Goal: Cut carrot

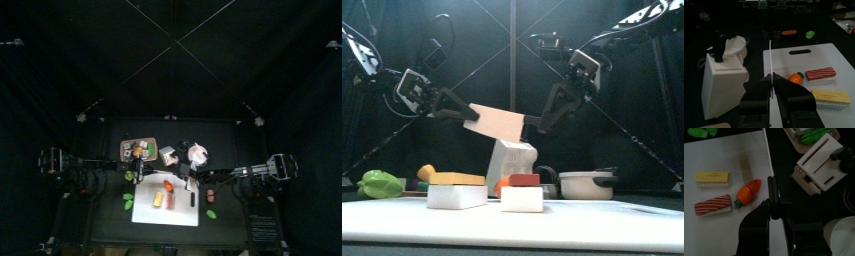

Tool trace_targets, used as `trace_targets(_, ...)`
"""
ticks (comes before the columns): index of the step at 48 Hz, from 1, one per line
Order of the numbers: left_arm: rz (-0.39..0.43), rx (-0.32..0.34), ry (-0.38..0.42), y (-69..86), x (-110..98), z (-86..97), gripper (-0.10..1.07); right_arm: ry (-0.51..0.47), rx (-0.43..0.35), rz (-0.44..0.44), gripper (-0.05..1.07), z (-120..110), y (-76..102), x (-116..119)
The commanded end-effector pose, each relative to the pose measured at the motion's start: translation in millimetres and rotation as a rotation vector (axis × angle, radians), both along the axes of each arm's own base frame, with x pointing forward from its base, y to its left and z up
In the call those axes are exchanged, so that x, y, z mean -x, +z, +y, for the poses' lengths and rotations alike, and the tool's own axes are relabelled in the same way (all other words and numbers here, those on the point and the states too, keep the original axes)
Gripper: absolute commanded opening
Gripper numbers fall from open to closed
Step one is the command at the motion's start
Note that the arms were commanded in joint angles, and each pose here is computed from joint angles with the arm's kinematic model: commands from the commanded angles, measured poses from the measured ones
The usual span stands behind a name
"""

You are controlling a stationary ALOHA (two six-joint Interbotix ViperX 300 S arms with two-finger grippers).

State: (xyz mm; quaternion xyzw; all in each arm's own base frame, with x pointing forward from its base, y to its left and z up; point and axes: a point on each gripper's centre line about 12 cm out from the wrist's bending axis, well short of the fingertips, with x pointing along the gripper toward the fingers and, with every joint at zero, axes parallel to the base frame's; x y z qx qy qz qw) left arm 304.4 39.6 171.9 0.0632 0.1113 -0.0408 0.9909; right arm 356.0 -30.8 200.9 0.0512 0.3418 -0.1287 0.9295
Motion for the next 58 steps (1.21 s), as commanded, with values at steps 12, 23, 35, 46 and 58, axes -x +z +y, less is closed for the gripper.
trace_targets(12,-0.028,-0.004,-0.020,6.1,-3.3,-4.4,0.49,-0.063,-0.060,-0.043,0.36,-7.7,12.9,4.3)
trace_targets(23,-0.031,-0.004,-0.022,7.0,-4.1,-4.7,0.49,-0.078,-0.083,-0.043,0.36,-7.6,12.3,5.6)
trace_targets(35,-0.030,-0.007,-0.023,7.3,-4.4,-4.6,0.49,-0.117,-0.116,-0.025,0.36,-8.3,9.9,8.0)
trace_targets(46,-0.032,-0.012,-0.028,8.0,-5.1,-4.9,0.49,-0.172,-0.146,0.004,0.35,-10.2,9.4,9.7)
trace_targets(58,-0.035,-0.016,-0.032,8.8,-5.3,-5.3,0.49,-0.247,-0.217,0.023,0.35,-8.1,18.3,5.9)
